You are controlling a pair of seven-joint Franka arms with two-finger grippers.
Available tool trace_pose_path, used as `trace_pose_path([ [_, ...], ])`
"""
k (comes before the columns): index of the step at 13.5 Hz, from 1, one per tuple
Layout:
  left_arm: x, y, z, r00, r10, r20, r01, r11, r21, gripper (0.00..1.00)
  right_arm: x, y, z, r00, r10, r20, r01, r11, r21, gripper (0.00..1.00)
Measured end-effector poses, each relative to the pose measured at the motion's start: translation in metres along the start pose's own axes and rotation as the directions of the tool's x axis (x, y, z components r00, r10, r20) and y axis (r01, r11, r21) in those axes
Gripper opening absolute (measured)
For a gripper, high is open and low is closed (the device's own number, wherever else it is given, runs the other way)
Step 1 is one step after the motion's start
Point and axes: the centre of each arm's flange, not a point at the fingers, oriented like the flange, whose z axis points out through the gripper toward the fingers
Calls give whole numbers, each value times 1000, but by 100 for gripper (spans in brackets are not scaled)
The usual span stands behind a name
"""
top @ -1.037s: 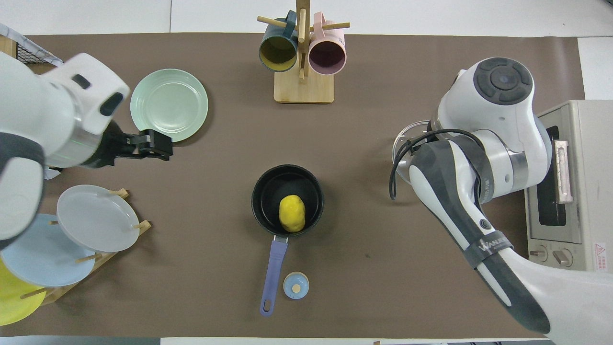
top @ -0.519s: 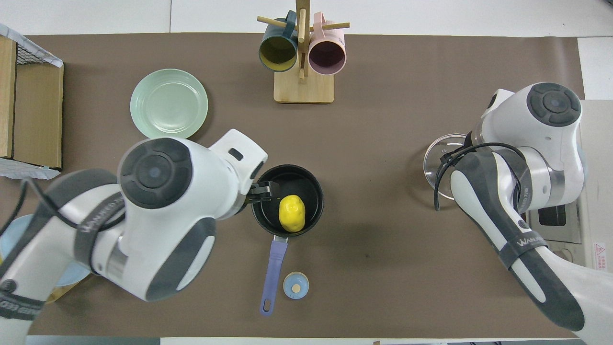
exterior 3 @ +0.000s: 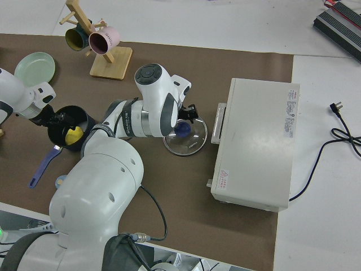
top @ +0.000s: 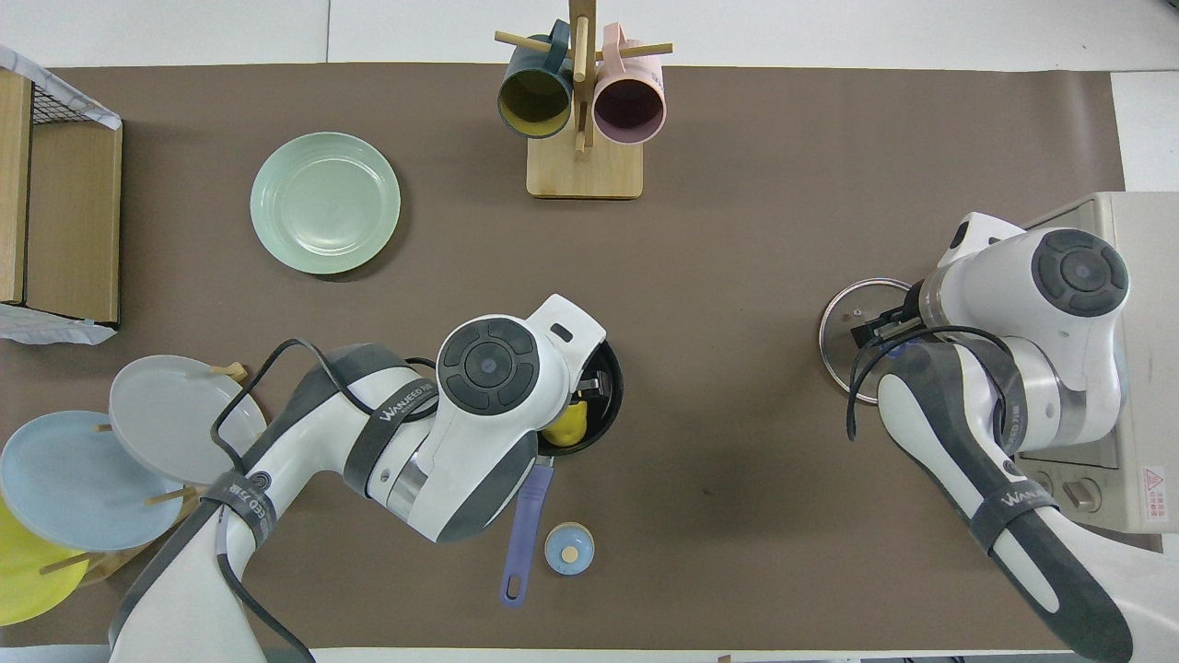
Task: Transfer potato from pot to plate
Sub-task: 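Set the lid down with the right gripper while the left gripper reaches the pot, then grasp the yellow potato inside the saucepan with the left gripper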
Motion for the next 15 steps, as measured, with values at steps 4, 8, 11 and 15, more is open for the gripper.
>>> trace_pose_path([
  [4,-7,0,10,999,-19,29,19,1000,-15,100,31,11,-102,992,123,9,-123,992,13,100],
  [8,-8,0,19,998,-35,50,36,999,-24,100,27,21,-205,976,208,64,-209,978,16,100],
  [11,-10,7,35,998,-33,47,35,999,-28,100,5,25,-245,972,225,73,-227,974,18,100],
  [15,-11,9,42,998,-32,52,33,999,-23,100,-15,23,-257,971,230,70,-232,973,22,100],
])
